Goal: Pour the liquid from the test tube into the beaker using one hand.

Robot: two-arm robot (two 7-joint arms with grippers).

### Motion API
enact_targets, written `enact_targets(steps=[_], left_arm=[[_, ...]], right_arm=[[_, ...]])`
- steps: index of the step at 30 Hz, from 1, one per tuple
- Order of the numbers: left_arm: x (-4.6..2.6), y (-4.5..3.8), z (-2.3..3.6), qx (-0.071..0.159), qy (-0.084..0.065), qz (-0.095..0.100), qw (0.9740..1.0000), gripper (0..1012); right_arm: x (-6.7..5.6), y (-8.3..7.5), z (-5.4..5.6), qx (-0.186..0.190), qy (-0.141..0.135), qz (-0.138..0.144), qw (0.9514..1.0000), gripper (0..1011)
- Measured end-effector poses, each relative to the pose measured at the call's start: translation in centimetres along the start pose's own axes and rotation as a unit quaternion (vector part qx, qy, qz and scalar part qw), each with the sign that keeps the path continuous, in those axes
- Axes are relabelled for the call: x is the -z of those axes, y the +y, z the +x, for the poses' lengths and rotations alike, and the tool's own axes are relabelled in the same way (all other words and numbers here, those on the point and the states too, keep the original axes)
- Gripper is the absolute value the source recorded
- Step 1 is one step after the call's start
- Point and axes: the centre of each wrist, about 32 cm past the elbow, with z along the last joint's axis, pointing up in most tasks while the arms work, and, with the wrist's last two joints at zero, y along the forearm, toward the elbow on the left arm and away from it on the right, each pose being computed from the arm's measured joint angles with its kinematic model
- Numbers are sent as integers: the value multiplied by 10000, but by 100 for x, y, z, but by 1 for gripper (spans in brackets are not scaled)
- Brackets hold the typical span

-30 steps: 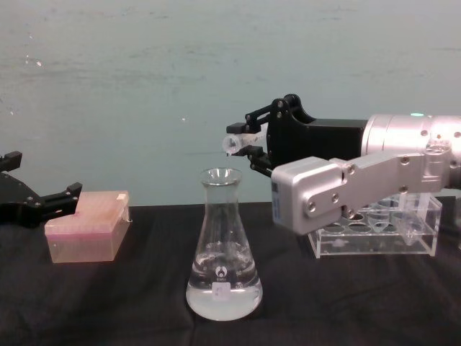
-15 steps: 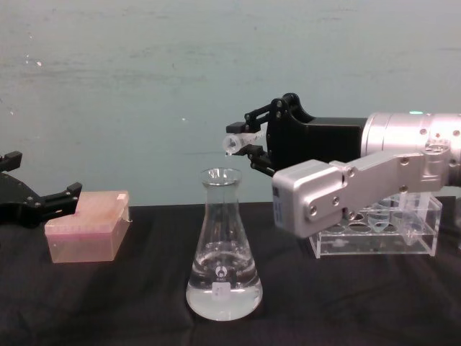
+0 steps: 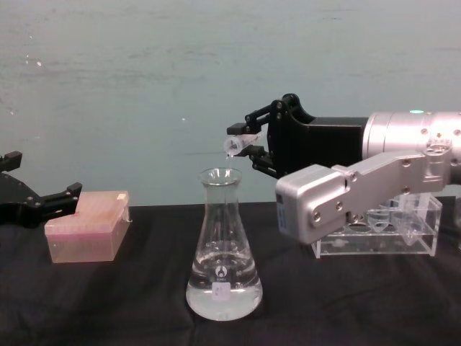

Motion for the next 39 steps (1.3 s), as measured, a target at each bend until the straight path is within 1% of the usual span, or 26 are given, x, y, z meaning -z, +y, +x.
enact_targets(steps=[20, 32, 37, 38, 39], left_arm=[[0, 0, 0, 0, 0, 0, 10000, 1000], [0, 0, 0, 0, 0, 0, 10000, 1000], [0, 0, 0, 0, 0, 0, 10000, 1000], [0, 0, 0, 0, 0, 0, 10000, 1000], [0, 0, 0, 0, 0, 0, 10000, 1000]], right_arm=[[16, 0, 11, -22, -156, 63, 9999, 213], [14, 1, 10, -35, -191, 75, 9998, 213], [9, -7, 25, 65, 8, 19, 10000, 213], [6, -17, 32, 111, 183, -20, 9998, 213], [7, -21, 41, 140, 283, -42, 9995, 213]])
